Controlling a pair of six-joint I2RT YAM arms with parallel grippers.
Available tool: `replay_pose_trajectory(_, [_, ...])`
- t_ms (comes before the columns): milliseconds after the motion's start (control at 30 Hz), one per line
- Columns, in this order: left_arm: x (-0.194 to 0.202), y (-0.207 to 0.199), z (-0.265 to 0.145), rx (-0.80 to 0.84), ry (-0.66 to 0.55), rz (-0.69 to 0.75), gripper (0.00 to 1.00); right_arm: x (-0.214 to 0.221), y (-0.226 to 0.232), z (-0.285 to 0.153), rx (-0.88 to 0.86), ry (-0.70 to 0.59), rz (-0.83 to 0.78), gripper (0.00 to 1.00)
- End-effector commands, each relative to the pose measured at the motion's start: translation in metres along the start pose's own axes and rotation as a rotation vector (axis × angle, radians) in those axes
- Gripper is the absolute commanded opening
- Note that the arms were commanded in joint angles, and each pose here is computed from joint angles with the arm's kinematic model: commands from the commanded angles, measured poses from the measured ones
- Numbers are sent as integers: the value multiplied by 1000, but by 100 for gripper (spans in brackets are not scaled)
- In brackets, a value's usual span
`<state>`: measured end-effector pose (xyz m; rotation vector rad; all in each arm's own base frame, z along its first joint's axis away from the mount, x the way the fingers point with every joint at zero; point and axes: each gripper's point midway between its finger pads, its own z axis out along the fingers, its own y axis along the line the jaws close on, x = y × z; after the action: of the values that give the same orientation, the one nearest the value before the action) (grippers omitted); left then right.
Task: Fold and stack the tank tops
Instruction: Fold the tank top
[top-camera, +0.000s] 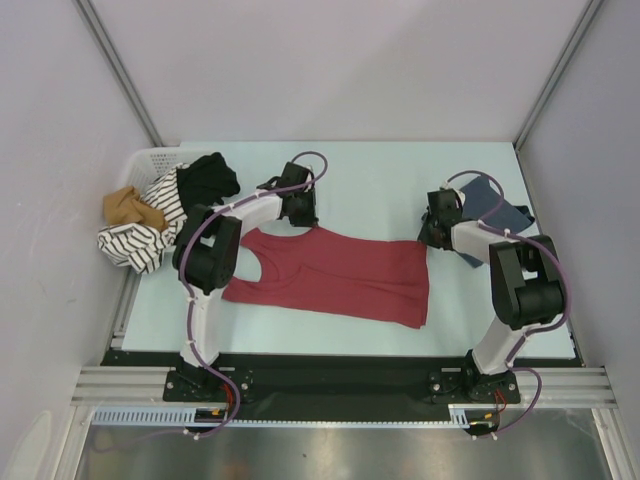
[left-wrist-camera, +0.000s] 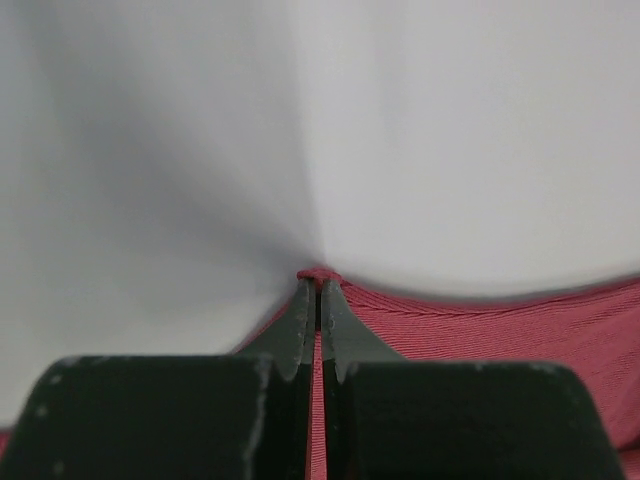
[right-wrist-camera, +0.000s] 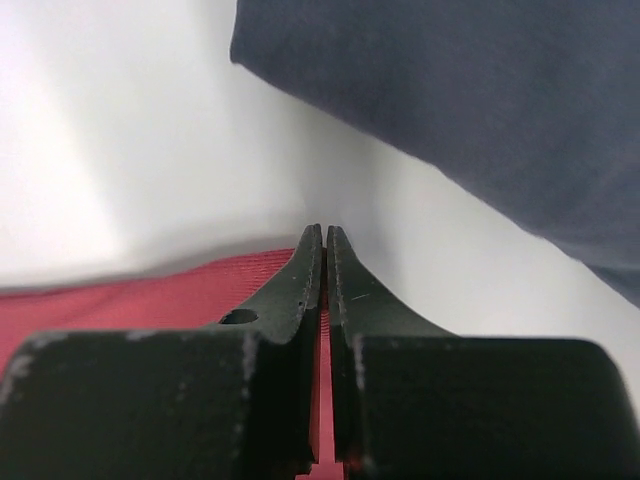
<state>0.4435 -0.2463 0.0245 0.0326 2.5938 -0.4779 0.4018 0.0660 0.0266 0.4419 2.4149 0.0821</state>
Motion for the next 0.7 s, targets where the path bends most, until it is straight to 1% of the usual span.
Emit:
replay_pose_trajectory(0, [-17,-6,-20,11,-85,31,0,-27,8,-23,-48,-109,19,0])
replay_pose_trajectory(33, [-10,-3,-19,8,-80,29,0,-24,7,-24,-48,-111,19,0])
replay_pose_trajectory(200, [-12,-11,-33,60,-134,19,0,-22,7,-37,-85,-133,27,0])
replay_pose_trajectory(367, [-4,-13,-41,90,-143,6,1,-15,6,-55,-100,-135,28,0])
replay_pose_trajectory(433, [7,-11,-43,100,-131,-1,0,-15,6,-66,-110,-150,30,0])
replay_pose_trajectory(467, [2,-14,-49,115,-160,-1,0,-9,3,-67,-107,-142,29,0])
replay_pose_trajectory(533, [10,-12,-52,120,-159,-8,0,-5,1,-74,-110,-143,29,0])
replay_pose_trajectory(567, [5,-16,-60,138,-185,-6,0,-7,1,-80,-120,-158,34,0])
replay_pose_trajectory(600, [10,-15,-61,138,-182,-8,0,-1,-1,-83,-119,-149,32,0])
replay_pose_trajectory(667, [7,-18,-70,152,-203,-4,1,2,-2,-88,-124,-147,30,0])
